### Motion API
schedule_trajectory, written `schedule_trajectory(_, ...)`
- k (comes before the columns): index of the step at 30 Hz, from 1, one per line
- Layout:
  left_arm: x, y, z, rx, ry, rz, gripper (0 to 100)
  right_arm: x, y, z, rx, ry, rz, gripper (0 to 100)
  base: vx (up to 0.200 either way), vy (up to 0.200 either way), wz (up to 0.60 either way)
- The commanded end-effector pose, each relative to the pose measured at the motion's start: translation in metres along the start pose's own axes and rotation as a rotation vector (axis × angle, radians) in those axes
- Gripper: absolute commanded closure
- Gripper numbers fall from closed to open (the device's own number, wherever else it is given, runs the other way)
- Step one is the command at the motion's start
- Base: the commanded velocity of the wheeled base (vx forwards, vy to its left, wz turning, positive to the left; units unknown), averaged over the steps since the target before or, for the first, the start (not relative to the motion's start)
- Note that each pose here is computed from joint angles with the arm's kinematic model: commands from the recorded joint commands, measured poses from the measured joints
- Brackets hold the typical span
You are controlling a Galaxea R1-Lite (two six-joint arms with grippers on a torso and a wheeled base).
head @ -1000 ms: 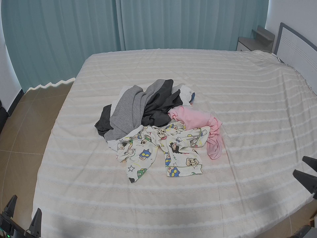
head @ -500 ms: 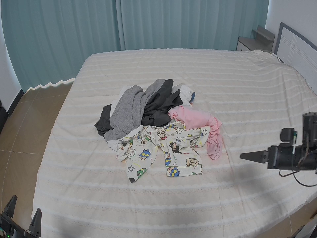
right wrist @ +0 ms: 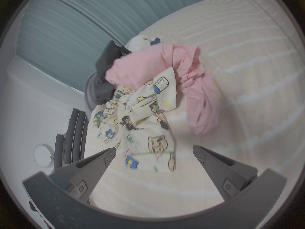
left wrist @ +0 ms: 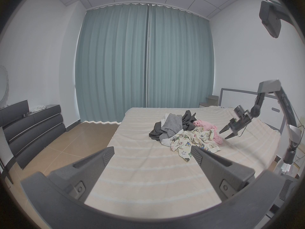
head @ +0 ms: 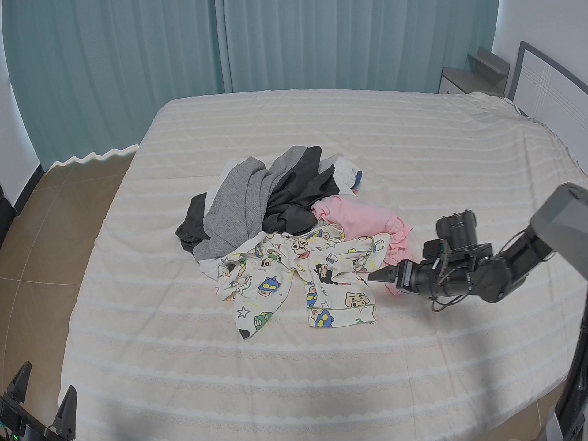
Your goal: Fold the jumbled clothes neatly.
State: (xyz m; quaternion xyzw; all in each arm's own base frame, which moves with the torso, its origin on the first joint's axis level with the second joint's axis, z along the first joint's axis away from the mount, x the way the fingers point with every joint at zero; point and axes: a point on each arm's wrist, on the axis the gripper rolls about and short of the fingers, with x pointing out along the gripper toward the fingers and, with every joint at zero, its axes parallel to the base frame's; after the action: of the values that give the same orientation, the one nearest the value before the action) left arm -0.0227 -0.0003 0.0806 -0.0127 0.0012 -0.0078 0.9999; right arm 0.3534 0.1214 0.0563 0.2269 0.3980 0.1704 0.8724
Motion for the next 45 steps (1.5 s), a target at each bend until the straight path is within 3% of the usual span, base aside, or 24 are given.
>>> schedule_trajectory(1, 0.000, 0.000, -0.005, -0.010, -0.002, 0.002, 0, 0.099, -0.022, -0.024, 0.055, 0.014, -0.030, 0, 0.000, 0.000, 0.00)
schedule_trajectory(7, 0.000, 0.000, -0.005, -0.010, -0.001, 0.002, 0, 0.107, -0.013, -0.026, 0.030, -0.023, 0.016, 0, 0.000, 0.000, 0.00)
schedule_trajectory(17, 0.000, 0.000, -0.005, -0.010, -0.001, 0.002, 0, 0.110, -0.009, -0.023, 0.023, -0.039, 0.024, 0, 0.000, 0.000, 0.00)
schedule_trajectory(25, 0.000, 0.000, -0.005, -0.010, -0.001, 0.002, 0, 0.118, 0.015, -0.037, -0.021, -0.011, 0.057, 0, 0.000, 0.000, 0.00)
schedule_trajectory(26, 0.000, 0.000, -0.005, -0.010, -0.001, 0.002, 0, 0.120, 0.016, -0.038, -0.023, -0.010, 0.053, 100, 0.000, 0.000, 0.00)
schedule_trajectory(35, 0.000, 0.000, -0.005, -0.010, -0.001, 0.002, 0, 0.117, 0.015, -0.037, -0.049, -0.030, 0.011, 100, 0.000, 0.000, 0.00)
schedule_trajectory(45, 0.000, 0.000, -0.005, -0.002, -0.004, 0.002, 0, 0.056, 0.023, -0.049, -0.118, 0.011, -0.005, 100, 0.000, 0.000, 0.00)
